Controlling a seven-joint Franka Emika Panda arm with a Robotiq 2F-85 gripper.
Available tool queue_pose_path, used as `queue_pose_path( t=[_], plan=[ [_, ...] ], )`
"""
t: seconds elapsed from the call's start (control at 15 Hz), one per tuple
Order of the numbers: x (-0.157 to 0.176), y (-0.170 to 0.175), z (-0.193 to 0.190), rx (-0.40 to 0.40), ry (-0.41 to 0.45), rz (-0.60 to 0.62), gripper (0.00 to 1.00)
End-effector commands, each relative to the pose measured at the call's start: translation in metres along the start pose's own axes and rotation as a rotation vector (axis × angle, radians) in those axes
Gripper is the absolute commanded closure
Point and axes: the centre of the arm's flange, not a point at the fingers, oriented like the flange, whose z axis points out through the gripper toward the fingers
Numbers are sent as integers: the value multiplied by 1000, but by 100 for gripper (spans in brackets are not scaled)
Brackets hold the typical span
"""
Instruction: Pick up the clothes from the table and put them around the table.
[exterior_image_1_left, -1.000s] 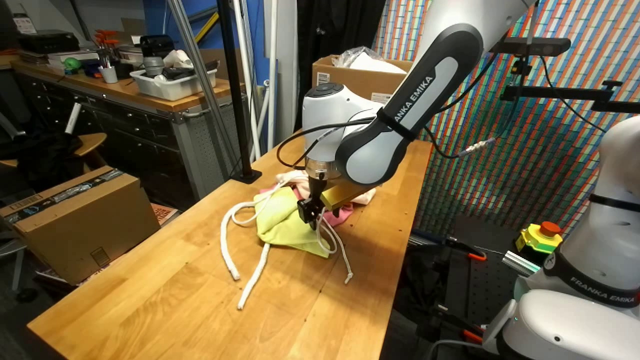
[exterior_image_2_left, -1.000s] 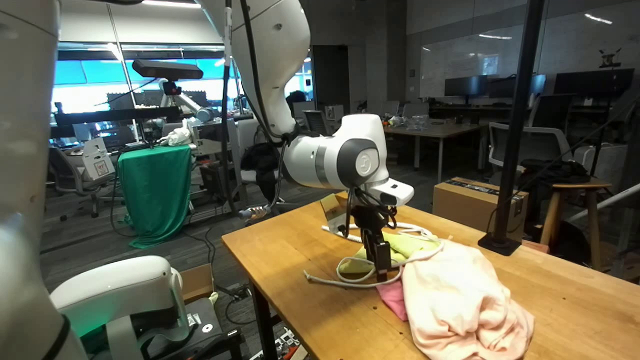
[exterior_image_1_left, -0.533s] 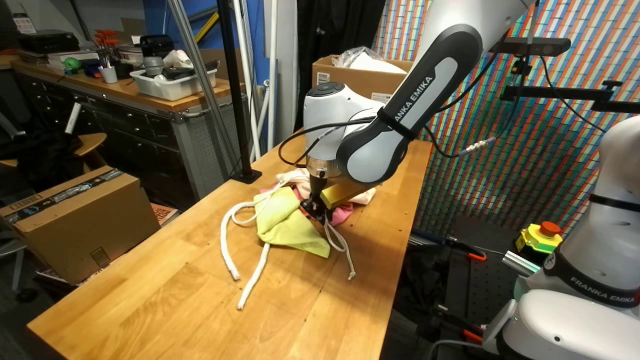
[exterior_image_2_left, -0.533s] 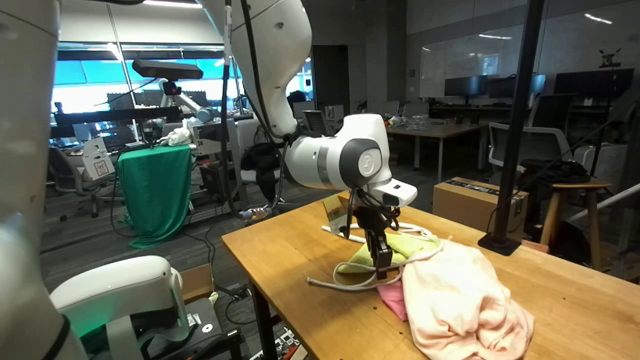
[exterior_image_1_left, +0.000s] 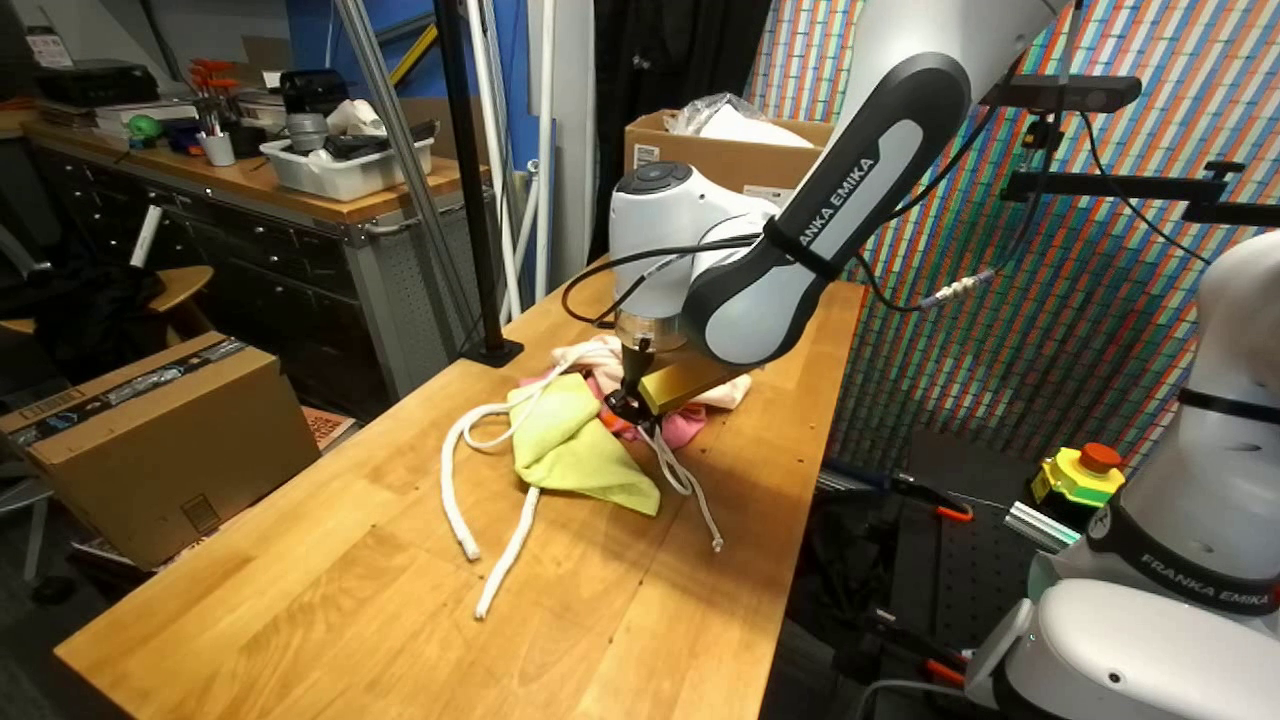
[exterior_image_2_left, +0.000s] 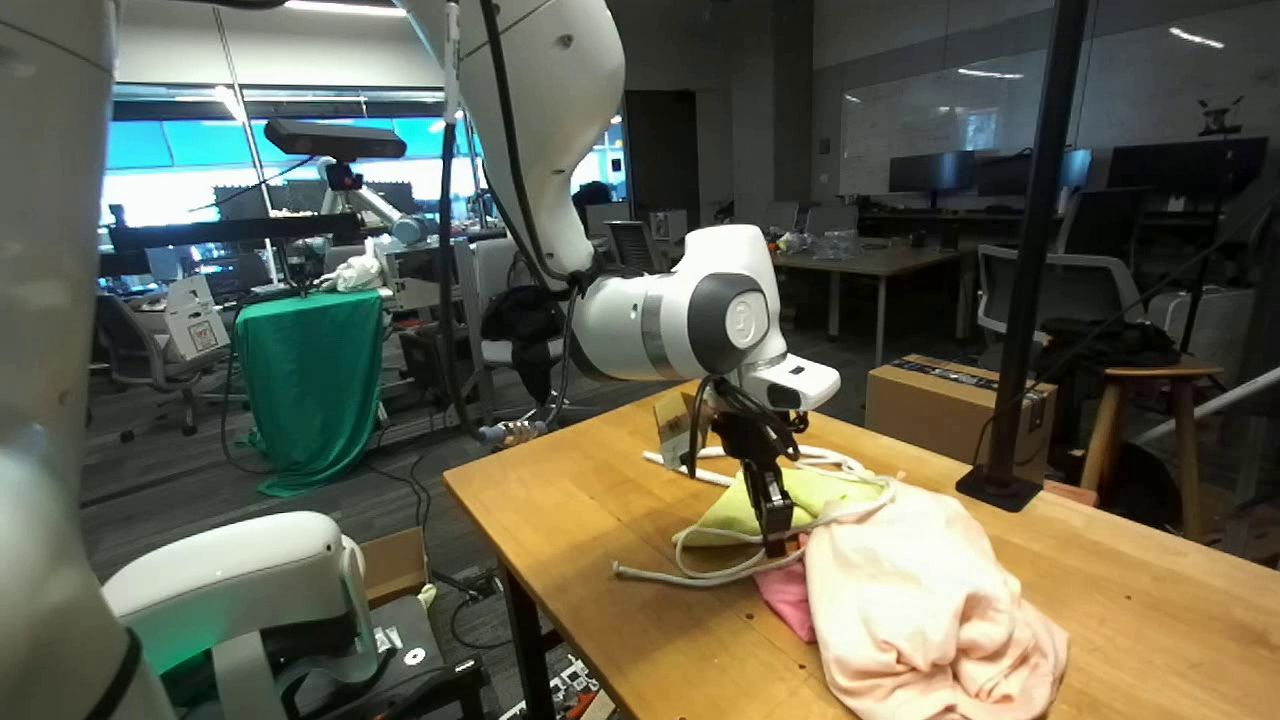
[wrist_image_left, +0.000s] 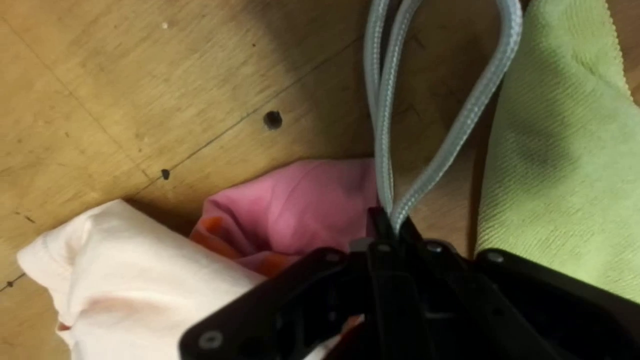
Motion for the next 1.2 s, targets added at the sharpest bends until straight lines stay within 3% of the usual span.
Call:
queue_pose_path(
  t=[0.0,0.6,1.13],
  plan=[
    [-5,7,-25,-5,74,45,99],
    [-12,10,-106,17,324,106,99],
    [-27,0,-156,105,455,156,99]
  ],
)
